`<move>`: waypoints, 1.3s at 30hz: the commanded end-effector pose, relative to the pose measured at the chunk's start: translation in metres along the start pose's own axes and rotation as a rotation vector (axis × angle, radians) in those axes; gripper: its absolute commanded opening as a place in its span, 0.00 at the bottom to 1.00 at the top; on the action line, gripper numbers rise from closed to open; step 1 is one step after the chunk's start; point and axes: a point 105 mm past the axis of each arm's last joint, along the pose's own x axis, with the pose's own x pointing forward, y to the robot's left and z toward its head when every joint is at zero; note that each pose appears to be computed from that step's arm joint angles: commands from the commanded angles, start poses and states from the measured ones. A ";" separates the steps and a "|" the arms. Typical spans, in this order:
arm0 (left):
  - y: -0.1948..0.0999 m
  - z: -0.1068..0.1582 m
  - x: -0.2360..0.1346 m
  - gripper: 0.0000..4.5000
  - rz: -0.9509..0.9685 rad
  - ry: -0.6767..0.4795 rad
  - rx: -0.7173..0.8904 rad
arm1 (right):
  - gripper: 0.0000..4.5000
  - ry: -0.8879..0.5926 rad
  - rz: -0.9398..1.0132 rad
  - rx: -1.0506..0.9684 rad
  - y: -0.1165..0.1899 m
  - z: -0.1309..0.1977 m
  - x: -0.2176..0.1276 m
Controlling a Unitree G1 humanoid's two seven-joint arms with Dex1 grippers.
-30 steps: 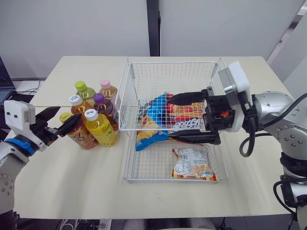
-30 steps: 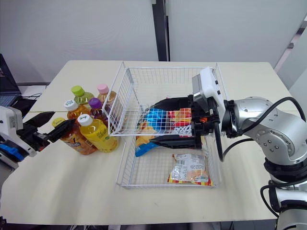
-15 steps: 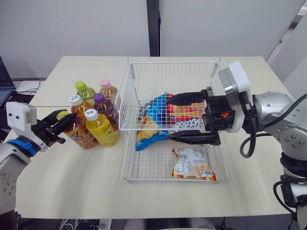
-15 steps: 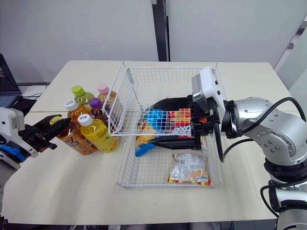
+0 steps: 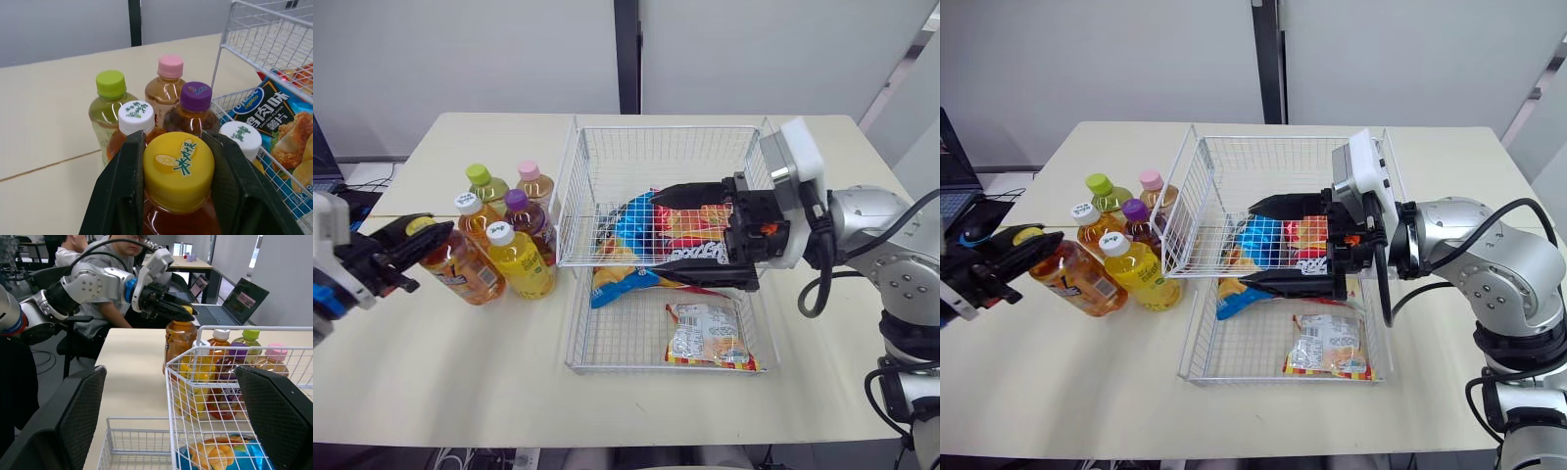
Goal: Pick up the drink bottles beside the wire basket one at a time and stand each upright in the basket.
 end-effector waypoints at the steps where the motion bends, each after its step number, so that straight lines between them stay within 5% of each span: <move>1: 0.005 0.033 -0.014 0.30 -0.002 -0.055 0.079 | 1.00 -0.023 0.017 -0.054 0.001 0.010 0.002; 19: 0.008 0.155 -0.018 0.30 -0.181 -0.125 0.226 | 1.00 -0.022 -0.032 -0.088 -0.010 0.012 0.001; 39: -0.077 0.236 0.076 0.30 -0.757 -0.302 0.205 | 1.00 0.032 -0.196 -0.170 -0.024 0.014 -0.016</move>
